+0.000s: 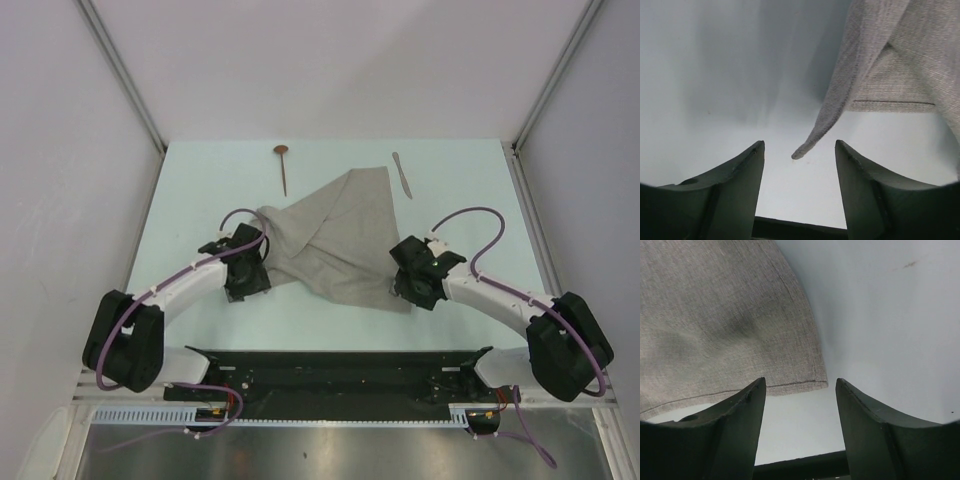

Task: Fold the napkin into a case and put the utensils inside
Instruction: Flatten out the crumpled napkin at the center of the board.

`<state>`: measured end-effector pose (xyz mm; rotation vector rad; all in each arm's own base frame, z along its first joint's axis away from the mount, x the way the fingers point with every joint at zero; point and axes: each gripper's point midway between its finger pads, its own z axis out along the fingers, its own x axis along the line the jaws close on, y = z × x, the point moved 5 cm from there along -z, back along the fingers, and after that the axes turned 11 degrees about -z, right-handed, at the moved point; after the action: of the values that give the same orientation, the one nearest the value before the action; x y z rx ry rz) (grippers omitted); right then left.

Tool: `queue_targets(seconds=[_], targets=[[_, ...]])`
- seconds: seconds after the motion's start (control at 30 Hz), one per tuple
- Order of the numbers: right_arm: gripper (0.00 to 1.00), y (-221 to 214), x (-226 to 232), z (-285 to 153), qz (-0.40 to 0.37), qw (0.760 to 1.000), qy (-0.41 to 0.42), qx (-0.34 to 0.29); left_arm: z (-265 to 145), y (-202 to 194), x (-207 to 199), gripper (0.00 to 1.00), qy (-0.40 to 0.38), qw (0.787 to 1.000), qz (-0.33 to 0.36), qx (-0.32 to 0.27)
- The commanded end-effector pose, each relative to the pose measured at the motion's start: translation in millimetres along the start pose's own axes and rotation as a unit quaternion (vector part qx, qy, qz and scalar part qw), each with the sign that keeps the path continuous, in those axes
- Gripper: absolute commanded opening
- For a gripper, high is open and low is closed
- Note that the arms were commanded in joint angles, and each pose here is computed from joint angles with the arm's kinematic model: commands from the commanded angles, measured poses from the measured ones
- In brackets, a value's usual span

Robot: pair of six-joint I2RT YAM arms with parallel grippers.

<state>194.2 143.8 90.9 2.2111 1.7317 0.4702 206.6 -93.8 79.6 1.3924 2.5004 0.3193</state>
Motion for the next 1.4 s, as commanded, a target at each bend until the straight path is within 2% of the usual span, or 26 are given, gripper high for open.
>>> queue_targets(seconds=[0.0, 0.1, 0.13, 0.3, 0.4, 0.5, 0.53, 0.57, 0.6, 0.67, 0.7, 0.73, 0.83, 0.87, 0.93, 0.97, 1.0, 1.07, 1.1, 1.13, 1.2, 1.23, 1.27, 1.3, 1.33, 1.37], targets=[[0.62, -3, 0, 6, 0.036, 0.998, -0.033, -0.031, -12, 10, -10, 0.61, -0.054, 0.998, -0.026, -0.036], [0.62, -10, -1, 5, 0.04, 0.997, -0.051, -0.037, -12, 14, -10, 0.55, -0.065, 0.996, -0.028, -0.048], [0.63, -11, 0, 7, 0.039, 0.997, -0.049, -0.037, -12, 14, -11, 0.47, -0.071, 0.996, -0.027, -0.047], [0.62, -16, -5, 16, 0.061, 0.995, -0.07, -0.038, -12, 16, -16, 0.3, -0.094, 0.994, -0.026, -0.052], [0.58, -19, -5, 22, 0.08, 0.993, -0.074, -0.037, -14, 15, -18, 0.12, -0.109, 0.993, -0.019, -0.05], [0.52, -26, -6, 25, 0.096, 0.992, -0.081, -0.029, -19, 15, -19, 0.0, -0.122, 0.991, -0.018, -0.053], [0.51, -29, -5, 27, 0.097, 0.992, -0.081, -0.026, -22, 15, -19, 0.0, -0.129, 0.99, -0.019, -0.054], [0.48, -34, -9, 32, 0.096, 0.991, -0.088, -0.022, -25, 15, -20, 0.0, -0.139, 0.989, -0.018, -0.055], [0.35, -32, -6, 33, 0.103, 0.991, -0.08, -0.023, -28, 15, -22, 0.0, -0.148, 0.987, -0.018, -0.057], [0.22, -29, -5, 35, 0.11, 0.991, -0.074, -0.024, -37, 17, -24, 0.0, -0.168, 0.983, -0.016, -0.066], [0.06, -22, 1, 32, 0.118, 0.991, -0.057, -0.037, -41, 19, -27, 0.0, -0.183, 0.981, -0.015, -0.07], [0.0, -16, 4, 27, 0.109, 0.992, -0.041, -0.048, -46, 22, -30, 0.0, -0.194, 0.978, -0.014, -0.077], [0.0, 26, 22, -11, 0.111, 0.984, 0.04, -0.136, -77, 38, -42, 0.0, -0.248, 0.962, -0.008, -0.11], [0.0, 39, 22, -24, 0.079, 0.981, 0.053, -0.167, -87, 43, -45, 0.0, -0.262, 0.958, -0.003, -0.119], [0.0, 77, 27, -73, 0.089, 0.958, 0.123, -0.244, -123, 60, -56, 0.0, -0.314, 0.938, -0.004, -0.144], [0.0, 88, 26, -92, 0.053, 0.95, 0.143, -0.273, -138, 68, -60, 0.0, -0.334, 0.929, 0.0, -0.157], [0.0, 102, 23, -109, 0.056, 0.939, 0.157, -0.302, -154, 77, -62, 0.0, -0.356, 0.918, -0.002, -0.173], [0.0, 127, 23, -167, 0.03, 0.904, 0.218, -0.367, -209, 93, -68, 0.0, -0.417, 0.883, 0.006, -0.217], [0.0, 137, 15, -186, -0.002, 0.892, 0.212, -0.399, -229, 100, -68, 0.0, -0.435, 0.868, 0.007, -0.238], [0.0, 148, 10, -227, -0.005, 0.868, 0.233, -0.439, -269, 108, -66, 0.0, -0.468, 0.84, 0.01, -0.276], [0.0, 152, 0, -267, -0.052, 0.839, 0.245, -0.483, -307, 111, -60, 0.0, -0.49, 0.814, 0.018, -0.311], [0.0, 152, -5, -286, -0.062, 0.821, 0.256, -0.506, -343, 114, -54, 0.0, -0.511, 0.789, 0.02, -0.341], [0.0, 148, -17, -323, -0.066, 0.788, 0.285, -0.541, -362, 112, -49, 0.0, -0.521, 0.774, 0.03, -0.357], [0.0, 144, -24, -339, -0.071, 0.769, 0.298, -0.561, -374, 110, -43, 0.0, -0.523, 0.768, 0.034, -0.367], [0.0, 140, -31, -355, -0.085, 0.749, 0.306, -0.582, -403, 109, -33, 0.0, -0.535, 0.747, 0.034, -0.392], [0.0, 128, -44, -382, -0.093, 0.714, 0.336, -0.608, -418, 106, -24, 0.0, -0.538, 0.736, 0.032, -0.411]])
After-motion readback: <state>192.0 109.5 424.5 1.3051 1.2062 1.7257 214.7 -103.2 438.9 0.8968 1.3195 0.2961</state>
